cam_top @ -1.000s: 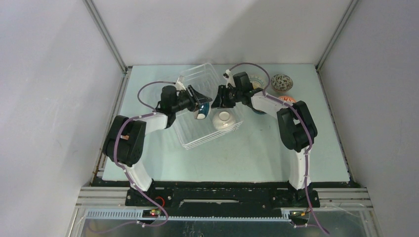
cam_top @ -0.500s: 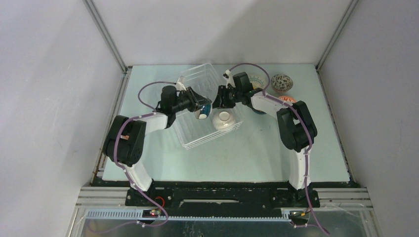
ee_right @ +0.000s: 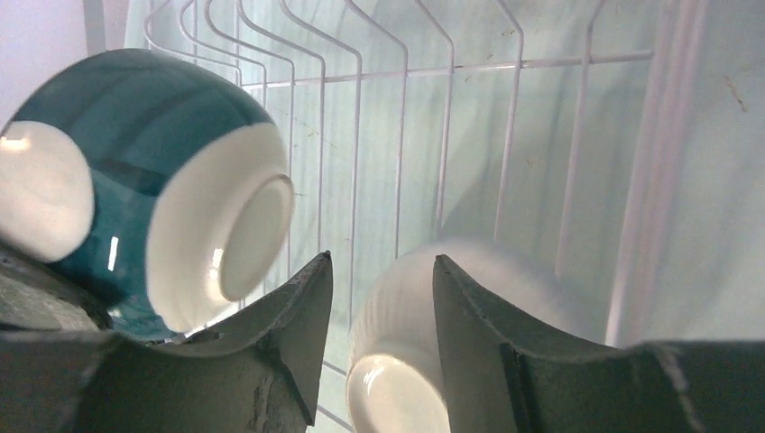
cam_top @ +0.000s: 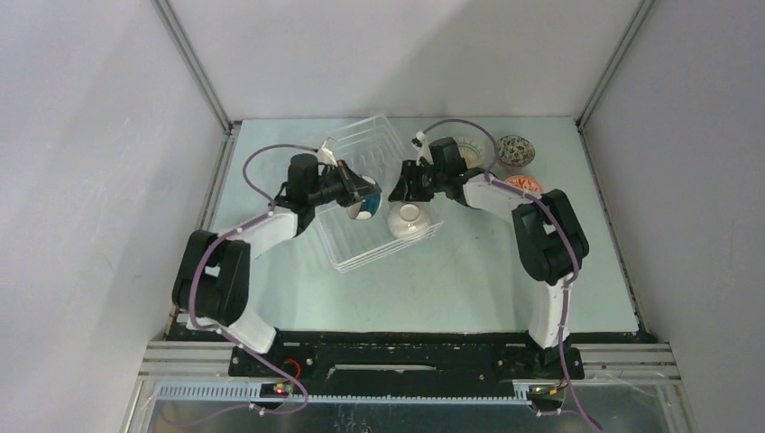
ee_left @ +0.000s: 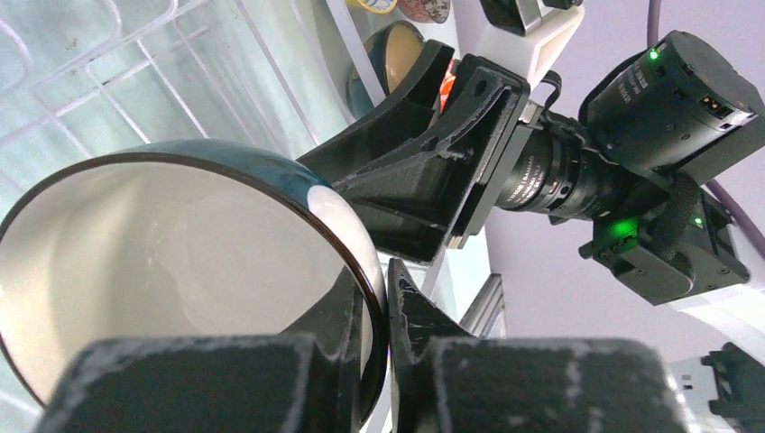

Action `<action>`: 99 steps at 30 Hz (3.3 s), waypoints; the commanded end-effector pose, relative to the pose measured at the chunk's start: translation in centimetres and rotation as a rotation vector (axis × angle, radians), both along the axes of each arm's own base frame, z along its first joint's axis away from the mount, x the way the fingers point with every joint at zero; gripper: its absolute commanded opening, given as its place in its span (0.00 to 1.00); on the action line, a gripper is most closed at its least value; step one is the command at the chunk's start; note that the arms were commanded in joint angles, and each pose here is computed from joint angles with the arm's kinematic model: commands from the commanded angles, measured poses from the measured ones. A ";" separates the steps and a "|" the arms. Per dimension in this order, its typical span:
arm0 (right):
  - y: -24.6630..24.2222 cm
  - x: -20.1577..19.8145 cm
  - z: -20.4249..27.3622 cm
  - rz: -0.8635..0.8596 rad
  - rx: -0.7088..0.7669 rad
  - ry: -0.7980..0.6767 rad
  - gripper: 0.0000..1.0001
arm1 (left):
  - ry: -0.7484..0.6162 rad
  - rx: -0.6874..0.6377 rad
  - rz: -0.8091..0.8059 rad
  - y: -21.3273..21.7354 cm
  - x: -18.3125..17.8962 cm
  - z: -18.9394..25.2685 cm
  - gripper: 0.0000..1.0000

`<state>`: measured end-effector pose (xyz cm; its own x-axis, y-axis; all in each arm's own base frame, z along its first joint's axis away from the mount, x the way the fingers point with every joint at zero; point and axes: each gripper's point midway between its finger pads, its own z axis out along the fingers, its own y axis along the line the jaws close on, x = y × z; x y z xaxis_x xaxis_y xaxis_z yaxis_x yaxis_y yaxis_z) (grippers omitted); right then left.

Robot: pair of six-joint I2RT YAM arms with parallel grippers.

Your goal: Unload the bowls from the dish rack

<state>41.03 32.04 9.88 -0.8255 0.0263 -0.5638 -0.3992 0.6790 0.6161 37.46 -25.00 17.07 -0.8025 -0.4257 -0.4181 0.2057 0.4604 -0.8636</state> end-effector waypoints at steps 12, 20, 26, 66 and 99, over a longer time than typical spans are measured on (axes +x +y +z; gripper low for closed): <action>-2.5 -0.3 7.5 -0.117 -0.045 -0.265 0.54 | -0.291 0.493 0.367 11.4 -3.3 12.1 0.00; -2.9 -0.6 6.8 -0.145 -0.084 -0.279 0.54 | -0.157 0.614 0.798 20.7 -7.5 9.2 0.00; -2.9 -0.3 6.6 -0.174 -0.072 -0.290 0.54 | 0.043 0.666 0.910 23.2 -10.7 5.4 0.00; -3.2 -1.0 7.3 -0.216 -0.099 -0.387 0.53 | 0.282 0.741 1.061 28.9 4.3 3.3 0.00; -3.1 -0.7 5.8 -0.211 -0.135 -0.414 0.54 | 0.461 0.661 1.078 33.2 13.5 -7.0 0.19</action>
